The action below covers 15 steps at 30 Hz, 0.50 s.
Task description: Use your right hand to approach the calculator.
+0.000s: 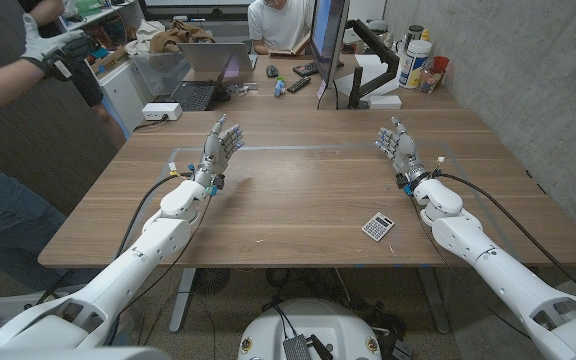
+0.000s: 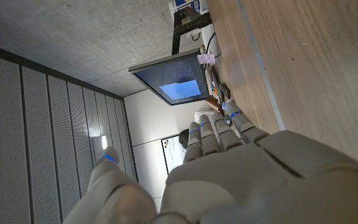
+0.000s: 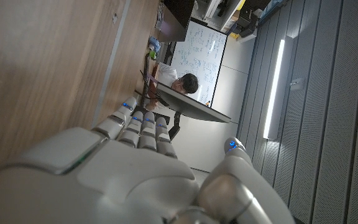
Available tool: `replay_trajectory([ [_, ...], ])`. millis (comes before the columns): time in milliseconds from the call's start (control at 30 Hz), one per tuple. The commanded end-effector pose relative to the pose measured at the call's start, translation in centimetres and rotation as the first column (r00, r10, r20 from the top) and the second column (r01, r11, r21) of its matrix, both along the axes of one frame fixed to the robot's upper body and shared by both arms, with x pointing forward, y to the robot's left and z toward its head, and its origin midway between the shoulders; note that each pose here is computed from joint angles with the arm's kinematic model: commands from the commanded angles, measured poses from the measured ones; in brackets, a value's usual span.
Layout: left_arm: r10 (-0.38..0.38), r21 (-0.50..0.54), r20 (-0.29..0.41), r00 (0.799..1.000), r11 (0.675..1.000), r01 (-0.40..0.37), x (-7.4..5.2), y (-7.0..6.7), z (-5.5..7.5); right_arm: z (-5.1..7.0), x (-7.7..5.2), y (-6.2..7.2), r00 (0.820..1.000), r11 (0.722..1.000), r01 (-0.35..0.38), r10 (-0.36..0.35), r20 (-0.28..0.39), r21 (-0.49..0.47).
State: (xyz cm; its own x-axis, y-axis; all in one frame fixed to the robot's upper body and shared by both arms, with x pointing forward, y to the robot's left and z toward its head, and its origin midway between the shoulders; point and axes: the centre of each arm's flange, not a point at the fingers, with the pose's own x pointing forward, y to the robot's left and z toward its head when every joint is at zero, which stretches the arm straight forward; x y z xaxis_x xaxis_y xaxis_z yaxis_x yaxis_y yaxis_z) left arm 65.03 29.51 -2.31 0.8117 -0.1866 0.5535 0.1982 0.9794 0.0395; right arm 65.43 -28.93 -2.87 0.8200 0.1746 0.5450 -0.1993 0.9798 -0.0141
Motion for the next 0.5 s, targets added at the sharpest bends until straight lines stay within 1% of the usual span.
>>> replay_trajectory([
  [33,0.029,0.014,-0.024,0.999,0.999,-0.029,-0.11,0.69,0.13,0.1,0.17,0.71,1.0,1.0,-0.002,0.002,-0.016,-0.005],
  [500,0.039,0.024,-0.033,0.999,0.999,-0.038,-0.22,0.6,0.17,0.68,-0.03,0.76,1.0,1.0,0.004,-0.004,-0.008,-0.024],
])
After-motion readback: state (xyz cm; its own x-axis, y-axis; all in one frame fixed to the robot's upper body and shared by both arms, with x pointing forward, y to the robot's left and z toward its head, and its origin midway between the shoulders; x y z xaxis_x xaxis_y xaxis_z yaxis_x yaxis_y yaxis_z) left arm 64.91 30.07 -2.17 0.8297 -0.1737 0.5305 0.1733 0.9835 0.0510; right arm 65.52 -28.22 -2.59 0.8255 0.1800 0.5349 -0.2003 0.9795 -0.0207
